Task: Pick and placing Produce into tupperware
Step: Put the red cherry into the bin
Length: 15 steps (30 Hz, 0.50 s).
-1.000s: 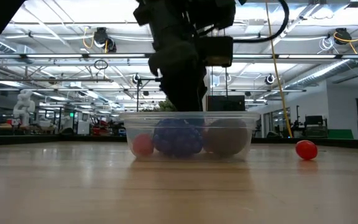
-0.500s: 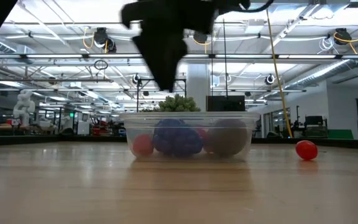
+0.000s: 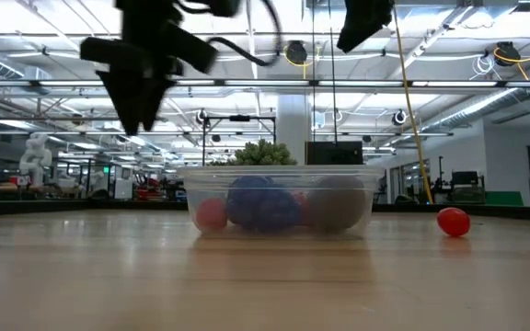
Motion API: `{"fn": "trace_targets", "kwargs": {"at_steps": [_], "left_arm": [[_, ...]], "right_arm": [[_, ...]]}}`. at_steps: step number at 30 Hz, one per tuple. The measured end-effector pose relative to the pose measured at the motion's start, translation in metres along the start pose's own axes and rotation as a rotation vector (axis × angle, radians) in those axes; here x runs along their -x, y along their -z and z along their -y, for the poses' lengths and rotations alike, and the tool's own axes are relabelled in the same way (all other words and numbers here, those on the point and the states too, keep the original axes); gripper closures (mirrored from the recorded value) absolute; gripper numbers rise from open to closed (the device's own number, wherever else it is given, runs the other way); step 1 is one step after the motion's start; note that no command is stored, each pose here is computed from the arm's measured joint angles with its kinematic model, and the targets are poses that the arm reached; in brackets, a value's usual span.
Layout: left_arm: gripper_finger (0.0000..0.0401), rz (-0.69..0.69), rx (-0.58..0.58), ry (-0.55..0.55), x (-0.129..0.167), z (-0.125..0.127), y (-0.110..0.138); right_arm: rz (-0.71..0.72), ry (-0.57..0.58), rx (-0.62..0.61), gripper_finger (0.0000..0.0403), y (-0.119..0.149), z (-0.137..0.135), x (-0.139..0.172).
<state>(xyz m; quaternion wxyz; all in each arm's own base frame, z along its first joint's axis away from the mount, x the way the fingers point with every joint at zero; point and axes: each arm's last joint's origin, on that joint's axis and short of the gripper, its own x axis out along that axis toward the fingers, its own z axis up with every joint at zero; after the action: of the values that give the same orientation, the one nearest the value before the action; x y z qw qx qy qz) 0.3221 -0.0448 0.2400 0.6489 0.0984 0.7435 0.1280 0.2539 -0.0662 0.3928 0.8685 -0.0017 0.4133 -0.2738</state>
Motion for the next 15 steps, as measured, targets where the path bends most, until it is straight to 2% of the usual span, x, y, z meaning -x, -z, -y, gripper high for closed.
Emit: {"fn": "trace_targets", "kwargs": {"at_steps": [4,9,15], "left_arm": [[0.0148,0.142,0.173,0.032,0.011,-0.016,0.044],[0.0148,0.309,0.304,0.098,0.013,-0.028,0.095],[0.0148,0.392,0.392,0.141,0.002,-0.035,0.141]], "right_arm": [[-0.03,-0.019,-0.041,0.0213,0.003,-0.002,0.001],[-0.04,-0.111,-0.112,0.0213,0.004,-0.008,0.001],[-0.1,-0.266,-0.148,0.0213,0.023,-0.041,-0.023]]}}
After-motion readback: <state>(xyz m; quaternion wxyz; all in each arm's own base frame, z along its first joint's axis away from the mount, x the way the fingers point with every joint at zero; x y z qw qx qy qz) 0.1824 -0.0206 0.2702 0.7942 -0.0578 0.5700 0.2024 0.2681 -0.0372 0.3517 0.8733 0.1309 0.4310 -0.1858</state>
